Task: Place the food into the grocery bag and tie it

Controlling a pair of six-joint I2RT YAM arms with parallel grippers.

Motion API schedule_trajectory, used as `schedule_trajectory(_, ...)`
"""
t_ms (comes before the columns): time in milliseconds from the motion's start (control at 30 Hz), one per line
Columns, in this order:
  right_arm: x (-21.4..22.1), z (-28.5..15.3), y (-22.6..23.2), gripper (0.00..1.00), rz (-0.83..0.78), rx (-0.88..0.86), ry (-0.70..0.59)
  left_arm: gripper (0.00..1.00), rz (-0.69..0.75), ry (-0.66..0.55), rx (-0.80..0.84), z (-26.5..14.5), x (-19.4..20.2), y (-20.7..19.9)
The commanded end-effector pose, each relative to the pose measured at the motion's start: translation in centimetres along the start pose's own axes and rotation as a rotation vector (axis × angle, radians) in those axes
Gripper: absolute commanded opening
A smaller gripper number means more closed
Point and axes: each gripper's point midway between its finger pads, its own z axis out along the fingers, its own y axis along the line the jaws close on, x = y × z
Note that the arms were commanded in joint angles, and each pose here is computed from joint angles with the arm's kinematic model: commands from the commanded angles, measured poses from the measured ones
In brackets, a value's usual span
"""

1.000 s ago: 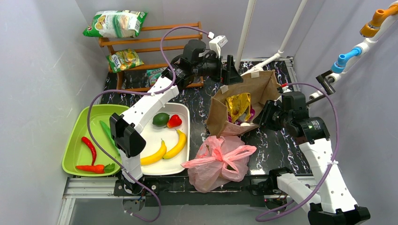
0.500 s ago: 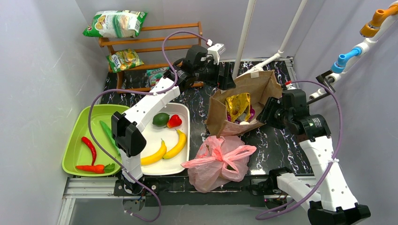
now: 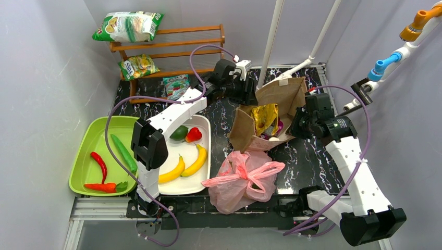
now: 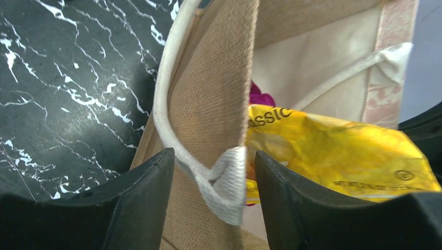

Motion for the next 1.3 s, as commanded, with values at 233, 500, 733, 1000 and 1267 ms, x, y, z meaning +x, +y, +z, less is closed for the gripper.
schedule_trajectory(233,-1.9,-1.1,3.0,0.01,-0.045,-0.145,-0.05,0.0,0.09,-0.037,-0.079,-2.8,-1.3,0.6)
schedule_trajectory(500,-3.9,-1.7,4.2,0.01,-0.059,-0.168,-0.096,0.0,0.196,-0.132,-0.373,-9.0,-4.7,4.6)
schedule_trajectory(733,-2.3,-0.7,5.0,0.01,0.018,-0.216,-0.025,0.02,0.221,-0.148,-0.307,-10.2,-3.9,3.5)
schedule_trajectory(1000,-0.8,-1.8,4.9,0.44,-0.042,-0.201,0.103,0.68,0.23,-0.137,-0.293,-12.1,-1.5,3.4)
schedule_trajectory(1267,-1.8,-5.5,6.1,0.6,-0.239,-0.332,-0.026,0.98,0.244,-0.158,-0.321,-14.5,-0.9,3.1)
